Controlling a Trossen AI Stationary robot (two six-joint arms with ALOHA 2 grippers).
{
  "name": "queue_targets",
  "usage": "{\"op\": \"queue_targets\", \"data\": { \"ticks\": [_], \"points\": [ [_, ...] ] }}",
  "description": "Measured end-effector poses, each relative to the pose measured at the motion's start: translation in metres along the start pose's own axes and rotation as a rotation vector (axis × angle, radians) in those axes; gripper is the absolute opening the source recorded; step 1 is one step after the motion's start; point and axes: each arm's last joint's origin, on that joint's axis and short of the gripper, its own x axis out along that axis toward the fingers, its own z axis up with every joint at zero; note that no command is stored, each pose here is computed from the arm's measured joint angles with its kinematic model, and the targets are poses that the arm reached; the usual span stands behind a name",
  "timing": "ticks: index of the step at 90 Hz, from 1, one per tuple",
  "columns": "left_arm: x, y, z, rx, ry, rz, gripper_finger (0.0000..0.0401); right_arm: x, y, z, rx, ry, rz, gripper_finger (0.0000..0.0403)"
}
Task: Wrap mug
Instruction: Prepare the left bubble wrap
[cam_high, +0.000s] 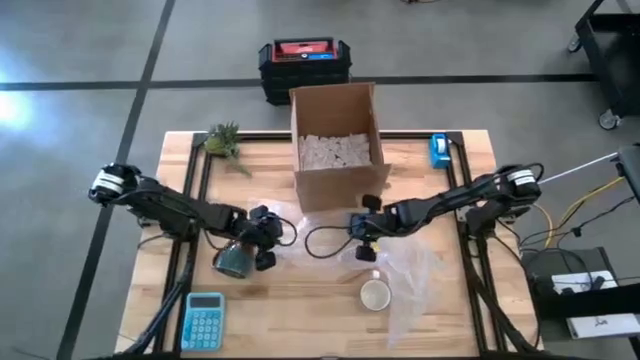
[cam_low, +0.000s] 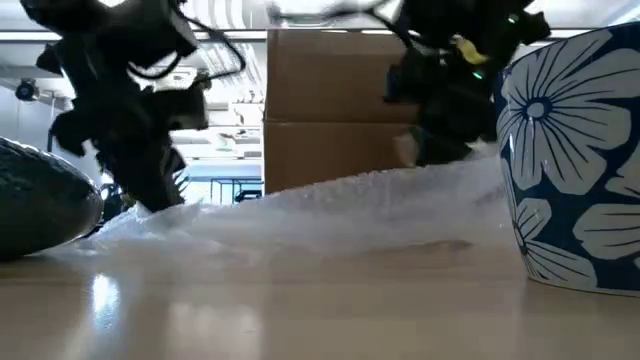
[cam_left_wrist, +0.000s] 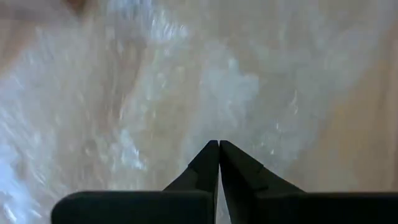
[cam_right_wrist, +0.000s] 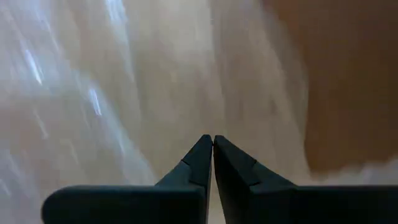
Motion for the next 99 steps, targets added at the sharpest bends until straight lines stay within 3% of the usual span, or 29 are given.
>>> {"op": "queue_targets", "data": {
  "ticks": [13,34,43,51,61,74,99],
  "points": [
    [-0.010,-0.002,0.004,-0.021,0.047,-0.012,0.0000,-0.012,-0.006,-0.018,0.024,0.150,-0.035,0.0002],
    [-0.039,-0.018,0.039,-0.004,-0.100,-0.101,0.0000,-0.018,-0.007,-0.010,0.040,0.034,-0.014,0.0002],
    [-0.042,-0.029,0.037,-0.052,-0.037,-0.238,0.0000,-0.017,-0.006,-0.006,0.022,-0.006,-0.006,0.0002],
    [-0.039,-0.041,0.027,-0.084,0.017,-0.270,0.0000,-0.017,-0.006,-0.005,-0.001,-0.016,-0.005,0.0002],
    [-0.034,-0.050,0.013,-0.145,0.068,-0.249,0.0000,-0.017,-0.005,0.001,-0.028,-0.074,0.004,0.0002],
    [-0.023,-0.055,0.004,-0.188,0.030,-0.088,0.0000,-0.018,-0.004,0.008,-0.060,-0.147,0.013,0.0002],
    [0.020,-0.058,-0.006,-0.222,0.127,0.057,0.0000,-0.016,-0.003,0.011,-0.081,-0.182,0.016,0.0002]
  ]
}}
